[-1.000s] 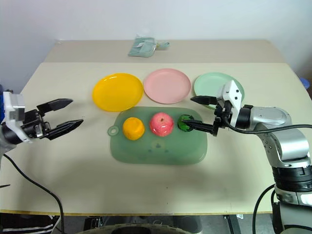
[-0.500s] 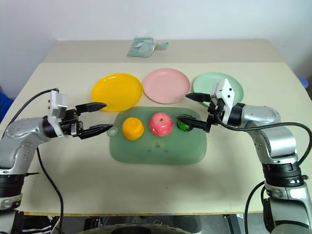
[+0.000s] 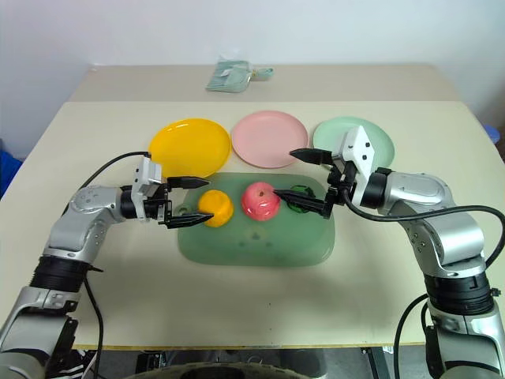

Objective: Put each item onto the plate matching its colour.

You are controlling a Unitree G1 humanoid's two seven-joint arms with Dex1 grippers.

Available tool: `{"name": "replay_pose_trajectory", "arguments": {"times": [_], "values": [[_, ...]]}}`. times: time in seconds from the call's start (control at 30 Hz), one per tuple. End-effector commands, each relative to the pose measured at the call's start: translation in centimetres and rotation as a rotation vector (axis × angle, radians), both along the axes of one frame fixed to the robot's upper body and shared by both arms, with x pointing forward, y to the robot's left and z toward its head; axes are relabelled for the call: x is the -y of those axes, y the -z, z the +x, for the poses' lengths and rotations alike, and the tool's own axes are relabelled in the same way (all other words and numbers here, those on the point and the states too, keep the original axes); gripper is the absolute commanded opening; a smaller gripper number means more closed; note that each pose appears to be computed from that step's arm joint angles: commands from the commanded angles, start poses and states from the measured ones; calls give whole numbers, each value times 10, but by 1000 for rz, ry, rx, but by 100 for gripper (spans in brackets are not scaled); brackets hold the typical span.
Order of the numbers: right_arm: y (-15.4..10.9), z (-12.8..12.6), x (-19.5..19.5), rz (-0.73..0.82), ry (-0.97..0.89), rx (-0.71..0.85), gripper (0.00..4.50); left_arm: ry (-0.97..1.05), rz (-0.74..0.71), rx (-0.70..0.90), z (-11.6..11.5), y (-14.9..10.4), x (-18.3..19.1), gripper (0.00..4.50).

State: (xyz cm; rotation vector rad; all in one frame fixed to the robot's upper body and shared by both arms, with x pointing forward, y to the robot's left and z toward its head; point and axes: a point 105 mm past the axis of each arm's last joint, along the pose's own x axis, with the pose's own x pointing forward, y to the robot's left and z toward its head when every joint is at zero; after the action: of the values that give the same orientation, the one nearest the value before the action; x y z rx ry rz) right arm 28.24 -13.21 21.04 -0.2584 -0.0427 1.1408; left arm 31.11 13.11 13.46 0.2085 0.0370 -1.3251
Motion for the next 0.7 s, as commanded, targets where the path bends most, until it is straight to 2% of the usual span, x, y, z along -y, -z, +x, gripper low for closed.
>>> {"name": "replay_pose_trajectory", "arguments": {"times": [0.03,0.27,0.37,0.4,0.43,0.6,0.7], "values": [[-13,-7,-1,5,-12,46,444,17,68,57,4,4,3,450],[-13,-4,-2,4,-5,55,444,17,142,93,11,21,11,450],[-12,-2,-2,5,-1,57,450,13,103,75,11,19,16,359],[-12,-2,-2,6,-1,58,450,3,84,98,12,14,17,324],[-12,-2,-1,6,0,59,450,-11,69,112,14,10,17,314],[-13,2,0,20,20,75,450,-127,-74,104,28,-26,-1,314],[-17,10,-1,52,64,102,450,-314,-143,168,55,-50,-22,314]]}}
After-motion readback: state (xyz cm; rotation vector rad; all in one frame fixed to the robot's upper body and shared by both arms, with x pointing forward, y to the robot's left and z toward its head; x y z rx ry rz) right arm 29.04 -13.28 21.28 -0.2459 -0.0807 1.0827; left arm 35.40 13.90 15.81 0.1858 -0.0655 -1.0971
